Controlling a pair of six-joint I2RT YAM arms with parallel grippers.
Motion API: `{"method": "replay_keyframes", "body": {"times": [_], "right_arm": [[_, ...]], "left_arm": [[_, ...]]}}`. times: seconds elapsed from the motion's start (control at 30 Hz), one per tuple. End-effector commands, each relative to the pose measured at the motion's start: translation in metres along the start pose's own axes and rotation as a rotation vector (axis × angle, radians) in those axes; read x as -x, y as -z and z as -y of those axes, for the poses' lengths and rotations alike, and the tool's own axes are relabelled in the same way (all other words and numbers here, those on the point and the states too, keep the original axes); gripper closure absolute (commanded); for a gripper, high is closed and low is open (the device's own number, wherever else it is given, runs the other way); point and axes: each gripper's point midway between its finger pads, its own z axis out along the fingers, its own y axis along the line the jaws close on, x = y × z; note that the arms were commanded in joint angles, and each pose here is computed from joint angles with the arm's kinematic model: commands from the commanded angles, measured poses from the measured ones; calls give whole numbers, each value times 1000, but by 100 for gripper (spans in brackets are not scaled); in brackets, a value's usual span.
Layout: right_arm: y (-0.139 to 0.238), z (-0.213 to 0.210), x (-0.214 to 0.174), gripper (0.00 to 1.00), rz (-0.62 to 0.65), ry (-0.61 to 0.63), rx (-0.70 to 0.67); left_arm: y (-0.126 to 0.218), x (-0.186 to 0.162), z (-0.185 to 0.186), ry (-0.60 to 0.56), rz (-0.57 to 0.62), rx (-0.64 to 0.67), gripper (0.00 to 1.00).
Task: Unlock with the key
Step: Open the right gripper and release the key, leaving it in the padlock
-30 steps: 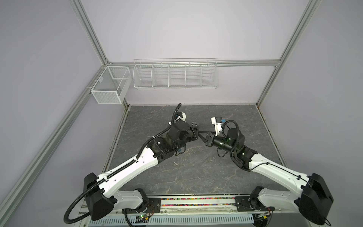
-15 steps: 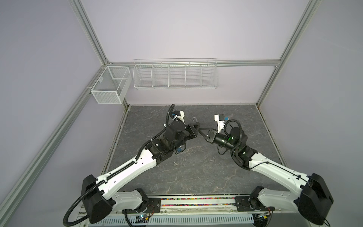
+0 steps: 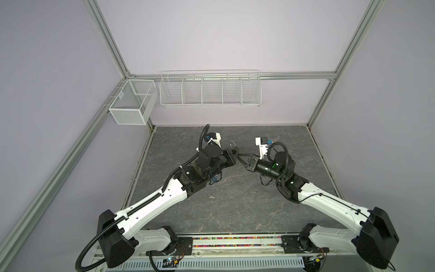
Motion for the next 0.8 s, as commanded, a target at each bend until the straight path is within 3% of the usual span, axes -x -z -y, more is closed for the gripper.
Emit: {"method": "replay_keyframes", "body": {"times": [0.0,0.33,0.43,0.6,0.77], "right_arm": [[5,-24,2,89,-10,85,46],[13,0,-9,74,-58,171,-79],[23,6,-9,63,-74,219,-142],[37,8,-4,40,-134,295,-247],[38,21,-9,29,-278,329,-350]], "left_arm": [[2,3,1,-62,-7,40,100],[6,9,-13,-121,-19,116,100],[9,5,-21,-169,-48,146,100],[13,-18,-36,-322,-147,139,100],[20,-41,-52,-511,-181,77,100]]}}
